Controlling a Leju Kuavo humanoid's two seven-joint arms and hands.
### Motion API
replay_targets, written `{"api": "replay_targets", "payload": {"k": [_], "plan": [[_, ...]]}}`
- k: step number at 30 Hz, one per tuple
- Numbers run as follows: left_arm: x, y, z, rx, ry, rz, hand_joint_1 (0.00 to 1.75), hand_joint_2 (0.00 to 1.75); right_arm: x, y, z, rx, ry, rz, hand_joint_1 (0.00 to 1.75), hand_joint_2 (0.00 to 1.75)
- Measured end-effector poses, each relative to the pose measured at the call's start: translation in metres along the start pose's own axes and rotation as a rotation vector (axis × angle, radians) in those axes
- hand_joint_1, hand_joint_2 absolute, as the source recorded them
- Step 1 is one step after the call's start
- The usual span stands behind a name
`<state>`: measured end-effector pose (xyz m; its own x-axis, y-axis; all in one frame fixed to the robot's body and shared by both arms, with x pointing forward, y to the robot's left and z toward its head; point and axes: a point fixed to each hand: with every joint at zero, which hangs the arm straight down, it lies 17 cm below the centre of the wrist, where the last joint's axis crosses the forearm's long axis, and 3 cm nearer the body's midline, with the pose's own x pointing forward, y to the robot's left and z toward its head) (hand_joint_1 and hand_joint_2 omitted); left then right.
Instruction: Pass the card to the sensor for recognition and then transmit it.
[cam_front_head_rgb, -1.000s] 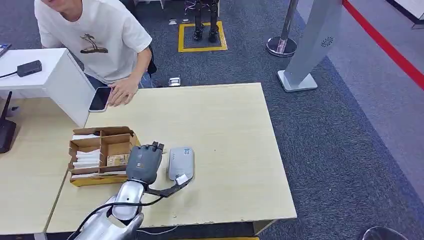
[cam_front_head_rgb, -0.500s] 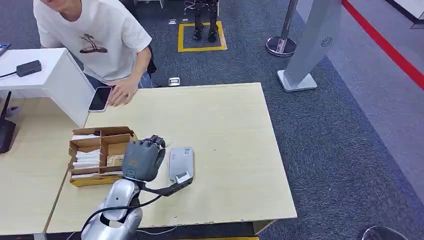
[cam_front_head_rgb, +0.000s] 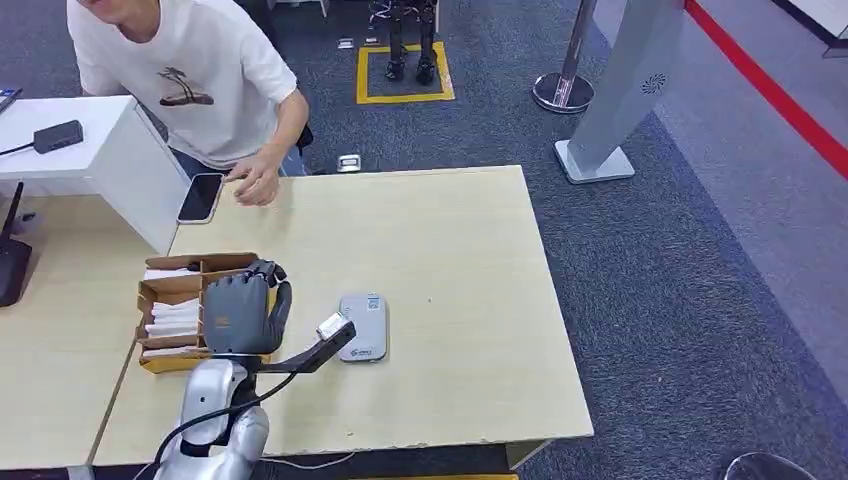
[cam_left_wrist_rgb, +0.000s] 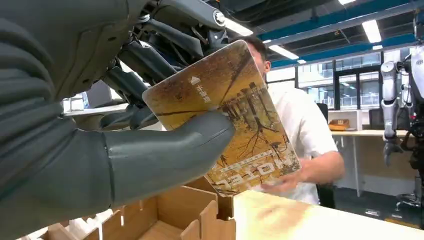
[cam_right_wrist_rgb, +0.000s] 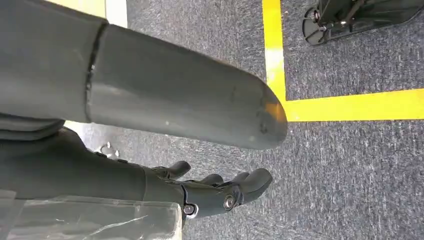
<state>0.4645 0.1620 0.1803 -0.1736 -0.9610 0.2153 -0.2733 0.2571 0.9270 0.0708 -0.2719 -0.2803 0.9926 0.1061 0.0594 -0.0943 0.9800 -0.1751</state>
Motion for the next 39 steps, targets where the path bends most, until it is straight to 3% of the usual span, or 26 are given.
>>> {"api": "replay_targets", "payload": {"k": [25, 27, 30, 32, 39], "plan": [[-0.004, 0.004, -0.001, 0.012, 0.025, 0.061, 1.75, 1.75, 0.0, 0.0, 0.0, -0.001, 0.001, 0.0, 0.0, 0.0], [-0.023, 0.008, -0.005, 0.023, 0.091, 0.262, 1.75, 1.75, -0.001, -0.001, 0.0, -0.005, 0.006, 0.002, 0.0, 0.0], [-0.089, 0.029, -0.022, 0.065, 0.192, 0.518, 1.75, 1.75, -0.002, -0.001, 0.0, -0.008, 0.009, 0.007, 0.0, 0.0], [-0.121, 0.041, -0.025, 0.092, 0.221, 0.5, 1.75, 1.75, -0.003, -0.002, 0.0, -0.009, 0.014, 0.011, 0.0, 0.0], [-0.146, 0.051, -0.026, 0.131, 0.291, 0.497, 1.75, 1.75, -0.001, -0.002, 0.0, -0.01, 0.013, 0.019, 0.0, 0.0]]}}
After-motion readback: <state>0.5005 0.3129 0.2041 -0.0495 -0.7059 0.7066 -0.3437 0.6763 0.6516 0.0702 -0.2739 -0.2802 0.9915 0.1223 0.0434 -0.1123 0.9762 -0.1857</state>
